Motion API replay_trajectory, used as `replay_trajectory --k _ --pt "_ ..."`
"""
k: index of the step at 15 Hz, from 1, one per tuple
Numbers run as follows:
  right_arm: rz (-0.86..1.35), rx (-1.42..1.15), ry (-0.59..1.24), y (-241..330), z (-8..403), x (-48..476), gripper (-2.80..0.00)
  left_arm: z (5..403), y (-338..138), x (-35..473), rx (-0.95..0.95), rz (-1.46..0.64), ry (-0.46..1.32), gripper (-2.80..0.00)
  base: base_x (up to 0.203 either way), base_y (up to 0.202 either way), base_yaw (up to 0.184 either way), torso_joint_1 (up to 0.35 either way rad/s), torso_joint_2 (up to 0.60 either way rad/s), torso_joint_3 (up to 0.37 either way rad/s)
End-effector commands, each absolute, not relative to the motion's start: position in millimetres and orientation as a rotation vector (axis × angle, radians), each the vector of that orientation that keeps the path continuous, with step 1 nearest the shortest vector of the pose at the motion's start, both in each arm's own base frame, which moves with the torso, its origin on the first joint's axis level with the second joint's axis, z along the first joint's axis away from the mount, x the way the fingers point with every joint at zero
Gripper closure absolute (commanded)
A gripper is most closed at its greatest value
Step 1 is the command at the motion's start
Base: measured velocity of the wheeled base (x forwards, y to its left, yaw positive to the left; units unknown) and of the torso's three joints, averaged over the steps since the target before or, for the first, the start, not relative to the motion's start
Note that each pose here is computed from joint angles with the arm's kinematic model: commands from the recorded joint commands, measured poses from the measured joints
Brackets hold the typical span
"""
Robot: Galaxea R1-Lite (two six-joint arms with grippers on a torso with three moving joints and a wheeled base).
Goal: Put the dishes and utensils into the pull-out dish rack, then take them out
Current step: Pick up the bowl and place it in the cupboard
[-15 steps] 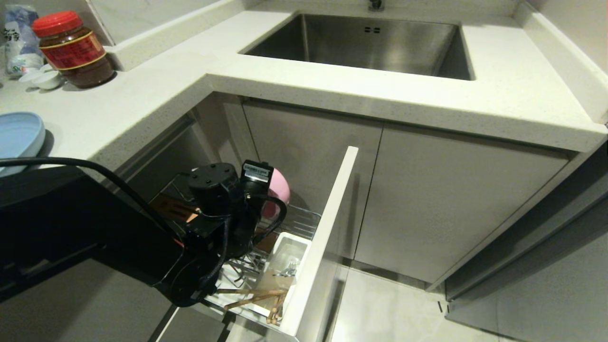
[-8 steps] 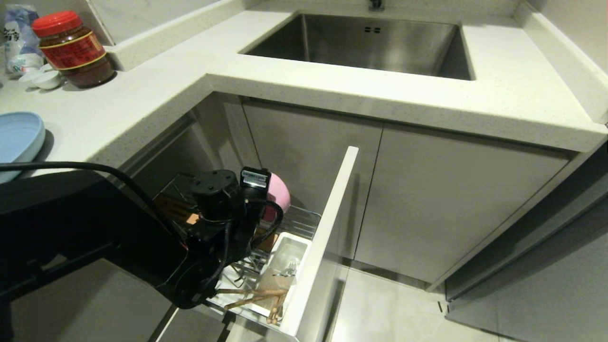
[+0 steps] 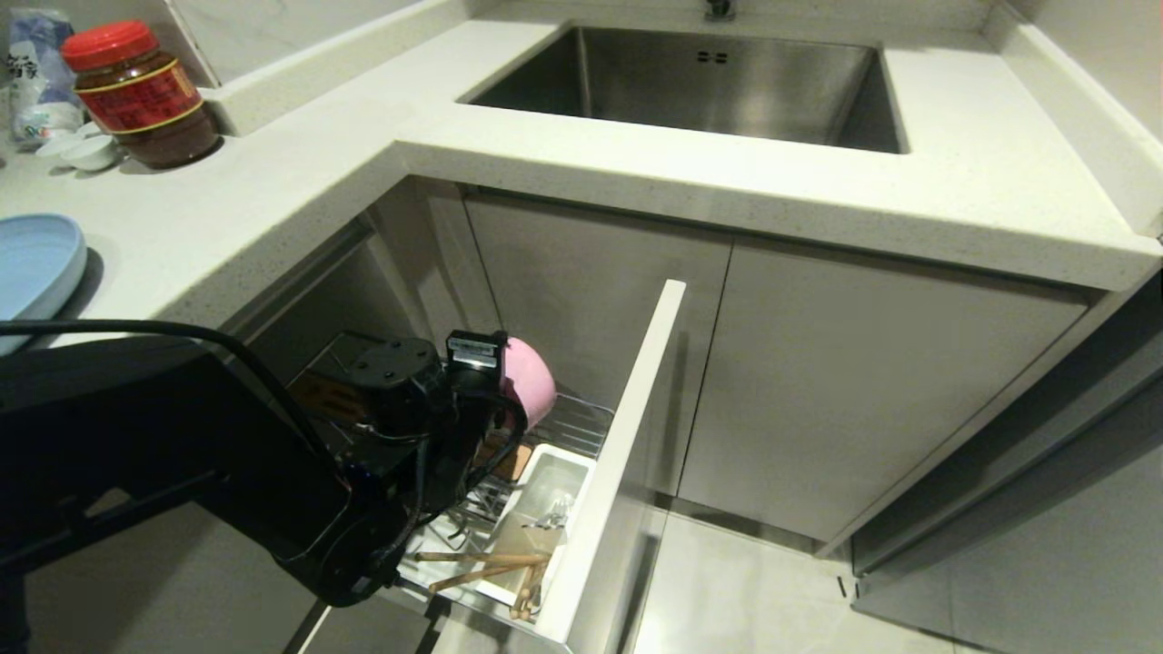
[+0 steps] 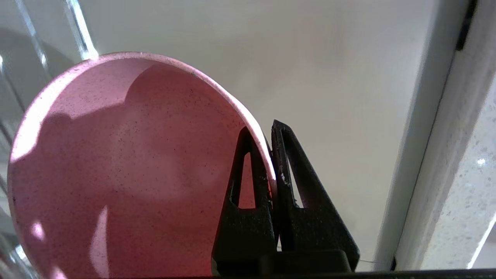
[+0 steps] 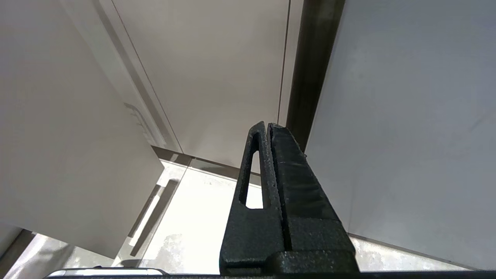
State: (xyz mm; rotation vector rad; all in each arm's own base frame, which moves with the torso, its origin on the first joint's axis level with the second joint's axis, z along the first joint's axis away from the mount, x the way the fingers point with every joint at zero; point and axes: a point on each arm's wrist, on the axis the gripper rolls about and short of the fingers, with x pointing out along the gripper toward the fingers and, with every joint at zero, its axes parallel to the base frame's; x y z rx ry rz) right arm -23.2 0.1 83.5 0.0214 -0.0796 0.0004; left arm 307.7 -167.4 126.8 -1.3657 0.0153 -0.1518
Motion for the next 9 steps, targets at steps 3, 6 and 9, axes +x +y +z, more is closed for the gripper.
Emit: replay_trajectory --k 3,6,9 --pt "0.001 0.021 -0.055 0.1 76.4 -21.2 0.00 123.6 -162.3 308.4 -1.418 -0.147 0.030 0.00 0.000 0.000 0.000 0.000 0.00 0.000" --pt "0.001 0.021 -0.055 0.1 76.4 -21.2 0.00 118.7 -159.4 311.0 -1.419 -0.141 0.045 0.00 0.000 0.000 0.000 0.000 0.00 0.000" --pt "0.001 0.021 -0.055 0.1 76.4 -21.2 0.00 117.4 -156.6 312.5 -1.444 -0.129 0.045 0.00 0.000 0.000 0.000 0.000 0.00 0.000"
